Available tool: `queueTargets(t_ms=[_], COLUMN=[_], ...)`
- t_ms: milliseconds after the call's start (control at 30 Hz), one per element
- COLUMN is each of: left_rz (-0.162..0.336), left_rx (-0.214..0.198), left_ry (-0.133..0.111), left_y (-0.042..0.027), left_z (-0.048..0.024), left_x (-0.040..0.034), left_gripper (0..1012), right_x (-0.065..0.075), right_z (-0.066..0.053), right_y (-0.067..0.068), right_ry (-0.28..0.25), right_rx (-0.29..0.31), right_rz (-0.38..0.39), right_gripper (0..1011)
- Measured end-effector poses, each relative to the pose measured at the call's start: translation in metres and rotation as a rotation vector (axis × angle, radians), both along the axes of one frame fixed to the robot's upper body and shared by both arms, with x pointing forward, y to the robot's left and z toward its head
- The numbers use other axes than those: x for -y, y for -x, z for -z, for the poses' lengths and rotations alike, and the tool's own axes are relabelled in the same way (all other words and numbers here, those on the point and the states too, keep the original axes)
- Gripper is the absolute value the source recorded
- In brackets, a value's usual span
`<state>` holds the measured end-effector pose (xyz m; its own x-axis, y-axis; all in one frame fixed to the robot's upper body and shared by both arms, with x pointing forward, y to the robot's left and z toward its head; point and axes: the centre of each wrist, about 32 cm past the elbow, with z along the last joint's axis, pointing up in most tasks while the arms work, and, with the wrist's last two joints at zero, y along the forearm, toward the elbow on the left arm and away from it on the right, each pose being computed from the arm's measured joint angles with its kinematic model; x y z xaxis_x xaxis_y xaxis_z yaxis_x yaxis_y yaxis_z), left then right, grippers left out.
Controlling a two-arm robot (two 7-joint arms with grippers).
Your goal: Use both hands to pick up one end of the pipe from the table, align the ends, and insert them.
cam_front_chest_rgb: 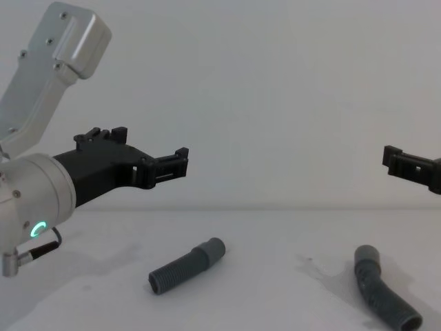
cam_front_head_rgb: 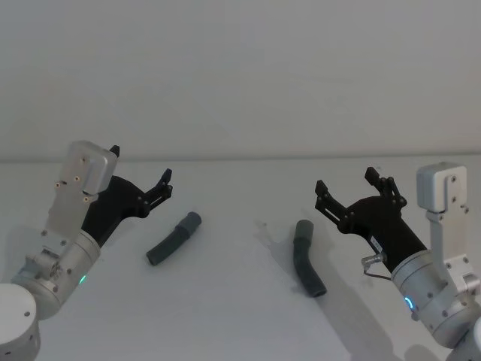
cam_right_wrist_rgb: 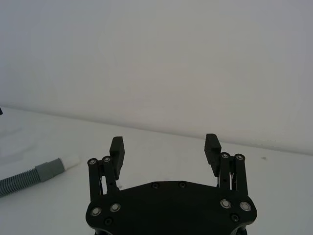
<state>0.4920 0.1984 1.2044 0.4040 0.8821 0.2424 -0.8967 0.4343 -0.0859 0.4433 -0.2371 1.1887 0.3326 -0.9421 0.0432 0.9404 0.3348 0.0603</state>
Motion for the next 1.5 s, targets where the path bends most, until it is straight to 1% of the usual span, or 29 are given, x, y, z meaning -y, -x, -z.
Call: queueTargets(t_ms=[1500], left_rz=[0.0], left_rx=[0.0], left_ry=[0.0], left_y=[0.0], left_z=[0.0], left_x=[0.0001], left_gripper=[1001], right_x=[0.0], right_z=[0.0], right_y=[0.0], right_ry=[0.0], right_rx=[0.0], right_rz=[0.0], right_gripper=[999])
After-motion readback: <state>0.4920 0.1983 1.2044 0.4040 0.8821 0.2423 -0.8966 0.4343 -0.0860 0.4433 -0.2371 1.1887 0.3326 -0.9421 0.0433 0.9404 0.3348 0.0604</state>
